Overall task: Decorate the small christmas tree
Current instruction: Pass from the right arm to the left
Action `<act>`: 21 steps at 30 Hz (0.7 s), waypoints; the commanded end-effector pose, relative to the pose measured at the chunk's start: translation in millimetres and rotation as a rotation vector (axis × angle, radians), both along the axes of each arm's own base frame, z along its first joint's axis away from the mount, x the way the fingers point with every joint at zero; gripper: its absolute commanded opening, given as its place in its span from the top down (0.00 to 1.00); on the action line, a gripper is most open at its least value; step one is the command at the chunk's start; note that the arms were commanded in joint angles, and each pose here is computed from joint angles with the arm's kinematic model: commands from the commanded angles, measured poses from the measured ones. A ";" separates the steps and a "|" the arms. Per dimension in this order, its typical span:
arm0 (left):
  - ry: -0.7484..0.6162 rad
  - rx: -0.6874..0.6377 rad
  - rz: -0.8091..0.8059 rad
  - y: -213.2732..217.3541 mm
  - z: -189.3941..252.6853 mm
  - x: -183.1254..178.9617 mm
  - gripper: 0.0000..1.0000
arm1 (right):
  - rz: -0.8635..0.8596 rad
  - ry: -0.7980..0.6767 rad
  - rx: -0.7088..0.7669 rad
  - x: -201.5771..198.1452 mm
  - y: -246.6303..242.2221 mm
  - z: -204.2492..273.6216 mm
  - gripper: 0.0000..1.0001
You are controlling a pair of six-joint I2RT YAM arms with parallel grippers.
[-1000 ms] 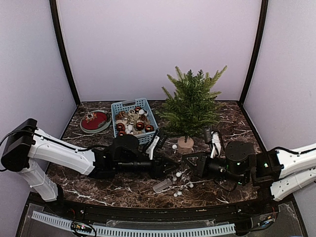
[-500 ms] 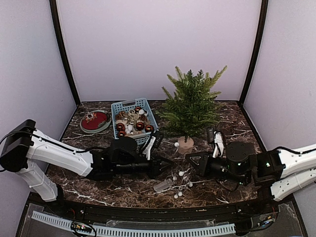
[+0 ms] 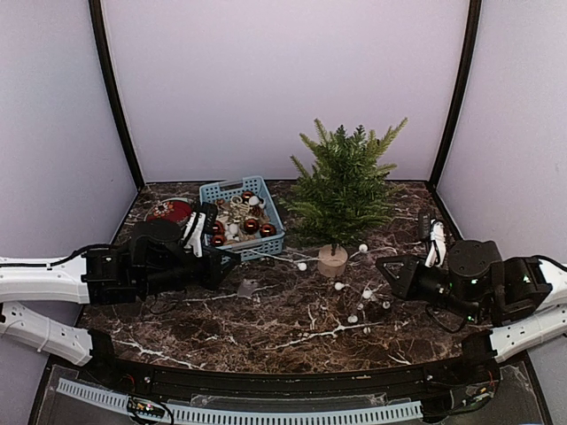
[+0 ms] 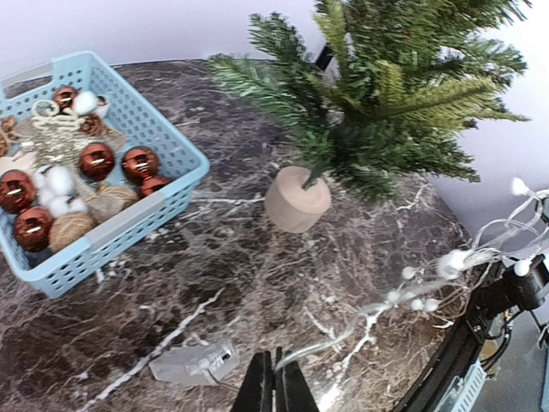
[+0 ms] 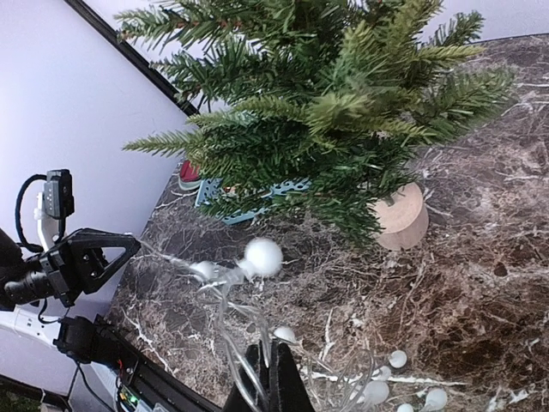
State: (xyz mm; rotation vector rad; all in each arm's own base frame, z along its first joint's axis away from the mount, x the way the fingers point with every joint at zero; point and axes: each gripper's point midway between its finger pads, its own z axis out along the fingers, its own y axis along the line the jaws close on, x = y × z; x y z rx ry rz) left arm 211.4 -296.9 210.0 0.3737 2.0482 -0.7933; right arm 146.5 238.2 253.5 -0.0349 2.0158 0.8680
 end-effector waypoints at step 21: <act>-0.103 0.136 0.031 63.4 34.0 1.4 1.00 | 0.042 0.246 -0.177 -21.3 18.8 -99.8 0.34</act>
